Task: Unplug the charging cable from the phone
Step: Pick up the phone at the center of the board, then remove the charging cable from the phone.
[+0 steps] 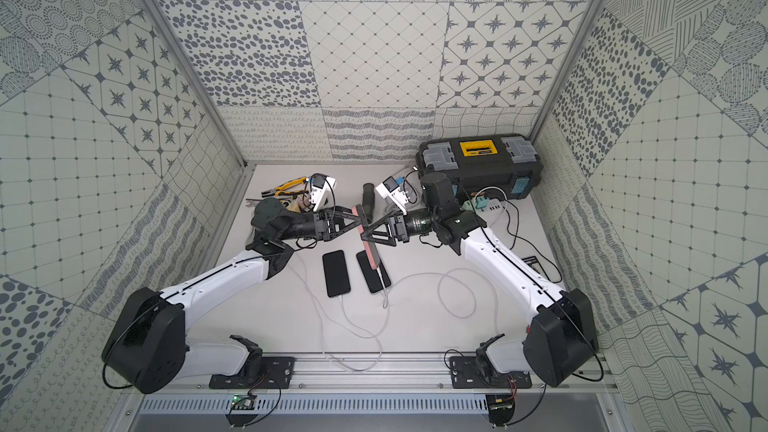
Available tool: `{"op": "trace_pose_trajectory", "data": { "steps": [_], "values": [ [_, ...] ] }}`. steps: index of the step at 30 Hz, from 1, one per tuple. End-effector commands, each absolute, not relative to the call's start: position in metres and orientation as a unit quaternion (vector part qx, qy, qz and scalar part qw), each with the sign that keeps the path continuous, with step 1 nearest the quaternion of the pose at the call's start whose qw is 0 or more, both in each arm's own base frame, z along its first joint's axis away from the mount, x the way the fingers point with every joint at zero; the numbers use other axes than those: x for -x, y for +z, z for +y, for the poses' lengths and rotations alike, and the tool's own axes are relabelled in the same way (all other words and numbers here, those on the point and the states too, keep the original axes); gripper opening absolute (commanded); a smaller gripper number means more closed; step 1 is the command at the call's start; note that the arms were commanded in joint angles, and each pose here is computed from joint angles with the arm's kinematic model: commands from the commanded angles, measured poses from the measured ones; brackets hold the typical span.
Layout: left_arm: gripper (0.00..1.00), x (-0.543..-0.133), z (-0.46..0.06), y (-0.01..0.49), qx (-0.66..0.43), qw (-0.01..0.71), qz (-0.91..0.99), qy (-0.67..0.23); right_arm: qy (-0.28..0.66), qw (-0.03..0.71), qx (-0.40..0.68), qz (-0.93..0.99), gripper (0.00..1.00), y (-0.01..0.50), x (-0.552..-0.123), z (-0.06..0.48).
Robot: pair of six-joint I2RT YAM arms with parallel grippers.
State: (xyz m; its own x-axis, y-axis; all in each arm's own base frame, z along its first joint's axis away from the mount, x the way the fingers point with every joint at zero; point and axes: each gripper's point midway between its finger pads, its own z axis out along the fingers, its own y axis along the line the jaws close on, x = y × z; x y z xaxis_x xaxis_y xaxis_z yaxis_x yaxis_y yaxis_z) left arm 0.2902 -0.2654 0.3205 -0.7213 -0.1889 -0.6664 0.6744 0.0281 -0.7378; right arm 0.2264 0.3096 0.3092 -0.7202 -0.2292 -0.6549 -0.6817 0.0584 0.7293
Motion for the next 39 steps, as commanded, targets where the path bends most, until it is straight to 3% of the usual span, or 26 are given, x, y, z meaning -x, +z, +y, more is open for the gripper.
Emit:
{"op": "trace_pose_trajectory", "data": {
  "steps": [1,4,7,19,24,28,39],
  "values": [
    [0.3,-0.285,-0.266,0.331,-0.213,0.339,0.615,-0.679,0.614,0.217,0.353,0.672,0.81,0.328,-0.219,0.309],
    [0.13,-0.284,-0.266,0.334,-0.214,0.341,0.61,-0.683,0.609,0.228,0.357,0.67,0.96,0.329,-0.217,0.307],
    [0.0,-0.285,-0.266,0.337,-0.217,0.343,0.607,-0.683,0.607,0.234,0.363,0.667,0.97,0.328,-0.211,0.303],
    [0.0,-0.291,-0.268,0.355,-0.237,0.365,0.606,-0.665,0.592,0.255,0.386,0.66,0.93,0.305,-0.186,0.287],
    [0.0,-0.292,-0.266,0.357,-0.24,0.372,0.61,-0.657,0.582,0.266,0.389,0.662,0.88,0.297,-0.181,0.285],
    [0.0,-0.294,-0.264,0.359,-0.243,0.377,0.612,-0.651,0.587,0.256,0.392,0.661,0.77,0.288,-0.176,0.287],
    [0.0,-0.3,-0.257,0.364,-0.242,0.384,0.615,-0.645,0.583,0.27,0.389,0.661,0.69,0.271,-0.164,0.288]
  ]
}}
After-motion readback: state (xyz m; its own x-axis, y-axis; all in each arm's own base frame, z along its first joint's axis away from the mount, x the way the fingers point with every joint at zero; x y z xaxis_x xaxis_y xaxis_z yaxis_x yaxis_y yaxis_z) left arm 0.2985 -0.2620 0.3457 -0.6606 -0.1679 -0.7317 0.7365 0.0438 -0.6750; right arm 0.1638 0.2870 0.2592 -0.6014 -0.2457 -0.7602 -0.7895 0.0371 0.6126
